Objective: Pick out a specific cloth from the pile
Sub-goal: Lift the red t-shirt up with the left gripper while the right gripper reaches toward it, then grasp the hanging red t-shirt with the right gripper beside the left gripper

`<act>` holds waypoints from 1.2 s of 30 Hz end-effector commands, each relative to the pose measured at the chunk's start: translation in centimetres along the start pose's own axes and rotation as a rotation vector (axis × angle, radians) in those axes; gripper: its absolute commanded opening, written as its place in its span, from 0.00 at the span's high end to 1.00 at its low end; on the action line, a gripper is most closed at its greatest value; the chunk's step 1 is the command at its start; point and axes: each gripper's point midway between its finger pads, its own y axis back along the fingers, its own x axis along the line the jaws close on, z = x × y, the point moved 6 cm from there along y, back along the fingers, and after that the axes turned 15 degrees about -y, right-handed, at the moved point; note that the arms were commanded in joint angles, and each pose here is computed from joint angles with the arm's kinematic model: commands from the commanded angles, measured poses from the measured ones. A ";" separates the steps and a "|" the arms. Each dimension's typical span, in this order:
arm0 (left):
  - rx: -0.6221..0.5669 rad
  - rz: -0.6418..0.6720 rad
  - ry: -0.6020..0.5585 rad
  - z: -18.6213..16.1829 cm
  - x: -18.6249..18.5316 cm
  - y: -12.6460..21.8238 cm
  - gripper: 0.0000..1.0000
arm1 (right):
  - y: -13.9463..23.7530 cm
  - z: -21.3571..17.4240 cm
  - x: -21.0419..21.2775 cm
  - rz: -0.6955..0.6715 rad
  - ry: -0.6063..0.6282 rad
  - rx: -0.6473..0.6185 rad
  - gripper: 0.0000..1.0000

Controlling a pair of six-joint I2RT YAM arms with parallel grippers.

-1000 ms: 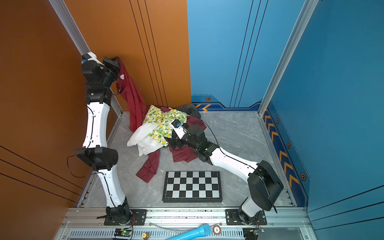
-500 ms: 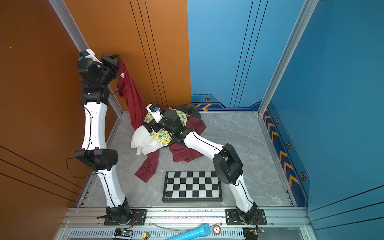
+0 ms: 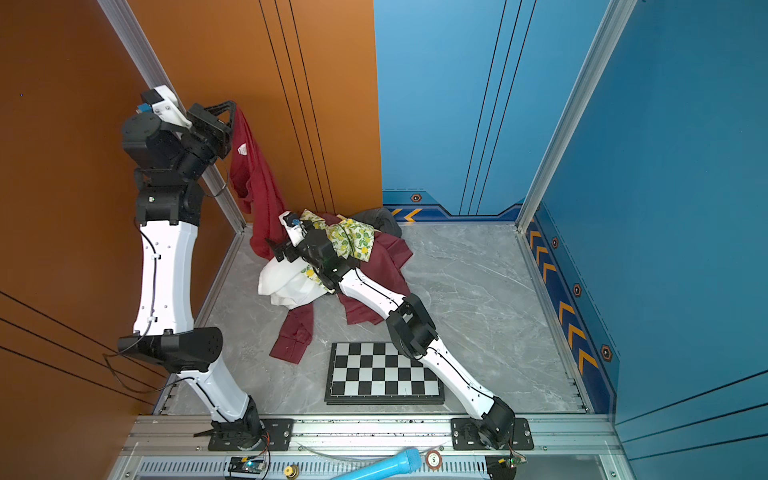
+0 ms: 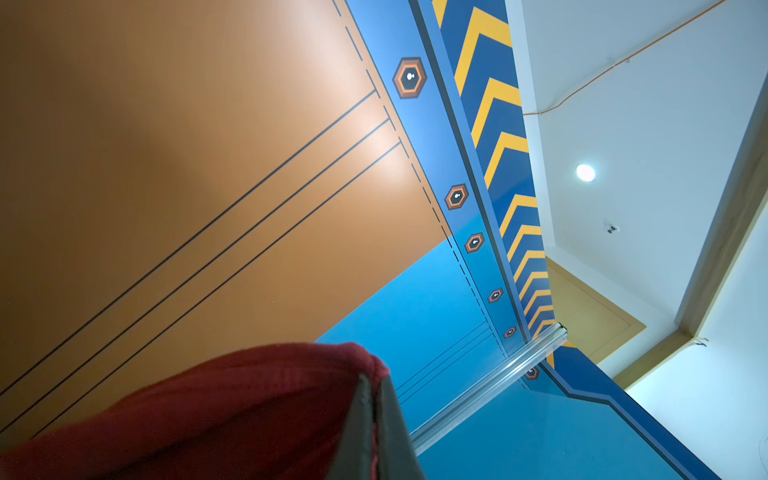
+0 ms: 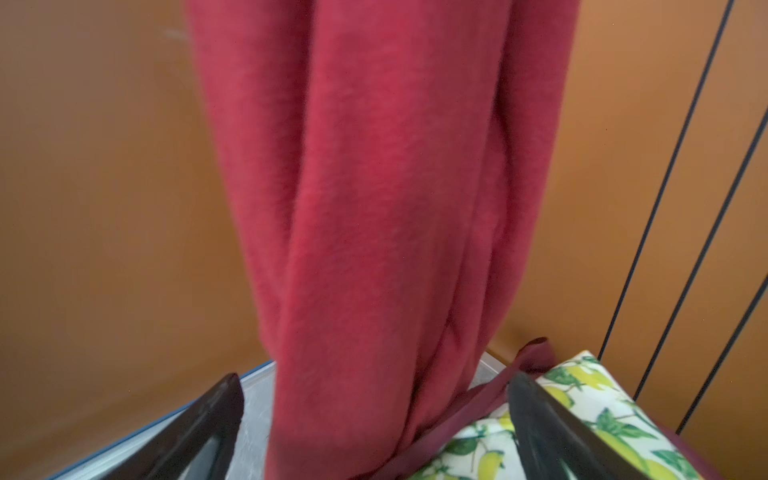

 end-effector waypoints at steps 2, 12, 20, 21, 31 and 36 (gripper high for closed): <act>0.031 -0.076 -0.035 -0.8 -2.2 1.4 1.00 | 0.0 3.2 -1.2 -0.041 -0.057 -0.141 0.25; 0.129 -0.049 -0.028 -4.5 -0.4 3.0 1.00 | 1.5 6.2 1.3 0.082 -0.084 -0.182 1.00; 0.128 0.029 -0.072 -3.7 1.6 4.3 1.00 | 4.3 11.6 1.1 0.086 -0.167 -0.306 1.00; 0.124 0.040 -0.087 -3.6 1.7 4.5 1.00 | 4.7 12.6 1.1 0.085 -0.175 -0.326 1.00; 0.084 0.046 -0.155 -1.0 1.0 4.4 1.00 | 9.3 22.0 2.4 0.140 -0.182 -0.478 1.00; 0.111 0.051 -0.172 -2.1 1.5 3.9 1.00 | 11.3 25.7 1.3 0.150 -0.216 -0.538 1.00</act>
